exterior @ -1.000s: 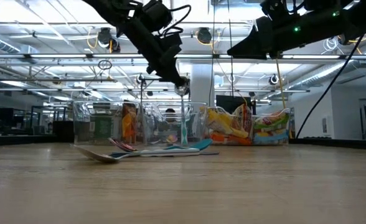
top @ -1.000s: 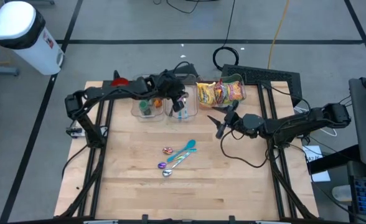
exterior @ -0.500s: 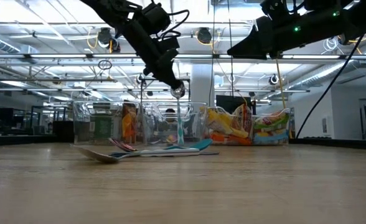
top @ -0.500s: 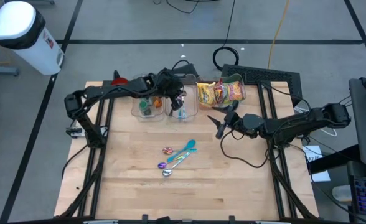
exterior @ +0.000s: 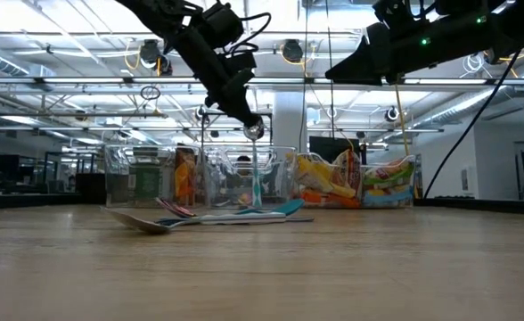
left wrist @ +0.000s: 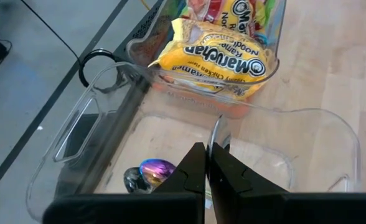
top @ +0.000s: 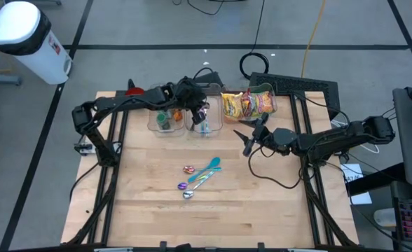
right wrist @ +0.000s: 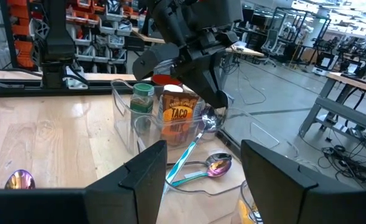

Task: Pick & Place Food Item
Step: Put the right white and blue spoon into the middle transparent bin, then put the top purple spoon into the middle transparent bin

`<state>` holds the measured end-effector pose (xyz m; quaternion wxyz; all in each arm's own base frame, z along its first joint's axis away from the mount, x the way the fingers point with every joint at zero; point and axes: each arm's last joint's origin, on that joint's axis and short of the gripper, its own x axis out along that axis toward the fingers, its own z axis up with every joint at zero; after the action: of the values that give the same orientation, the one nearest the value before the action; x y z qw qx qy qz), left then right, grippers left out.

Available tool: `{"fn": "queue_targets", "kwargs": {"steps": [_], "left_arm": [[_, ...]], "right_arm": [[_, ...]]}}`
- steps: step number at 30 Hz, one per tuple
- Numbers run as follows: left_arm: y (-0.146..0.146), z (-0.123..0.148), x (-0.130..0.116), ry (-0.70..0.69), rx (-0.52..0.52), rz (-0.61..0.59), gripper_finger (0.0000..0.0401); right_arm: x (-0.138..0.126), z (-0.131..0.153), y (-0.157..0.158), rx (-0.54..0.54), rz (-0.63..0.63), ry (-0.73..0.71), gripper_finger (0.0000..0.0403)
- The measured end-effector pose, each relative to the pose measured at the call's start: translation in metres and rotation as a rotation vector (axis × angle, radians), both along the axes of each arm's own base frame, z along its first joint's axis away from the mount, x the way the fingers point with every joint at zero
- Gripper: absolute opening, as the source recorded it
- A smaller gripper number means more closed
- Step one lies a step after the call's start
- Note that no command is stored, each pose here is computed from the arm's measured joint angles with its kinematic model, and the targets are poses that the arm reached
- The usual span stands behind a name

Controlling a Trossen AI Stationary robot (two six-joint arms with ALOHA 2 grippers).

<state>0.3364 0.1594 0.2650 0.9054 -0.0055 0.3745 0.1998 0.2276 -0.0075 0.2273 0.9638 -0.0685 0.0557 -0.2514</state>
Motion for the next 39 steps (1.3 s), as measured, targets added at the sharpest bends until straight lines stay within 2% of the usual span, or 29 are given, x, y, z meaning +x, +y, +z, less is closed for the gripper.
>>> {"fn": "queue_targets", "kwargs": {"steps": [15,23,30,35,39], "left_arm": [[0.0,0.001,0.002,-0.02,0.018,-0.001,0.0058],[-0.001,0.003,0.002,0.043,0.168,0.157,0.0161],[-0.013,0.012,0.002,0.036,0.206,0.158,0.0241],[-0.032,0.03,-0.007,-0.005,0.166,0.151,0.0265],[-0.049,0.038,-0.014,-0.063,0.046,0.057,0.0267]], "right_arm": [[0.0,0.0,0.0,0.0,-0.001,0.003,0.0196],[0.0,0.0,0.0,0.0,-0.001,0.003,0.0196],[0.0,0.0,0.0,0.0,-0.001,0.003,0.0196],[0.0,-0.001,0.0,0.0,-0.001,0.005,0.0196],[0.0,-0.002,0.0,0.019,-0.002,0.008,0.0196]]}}
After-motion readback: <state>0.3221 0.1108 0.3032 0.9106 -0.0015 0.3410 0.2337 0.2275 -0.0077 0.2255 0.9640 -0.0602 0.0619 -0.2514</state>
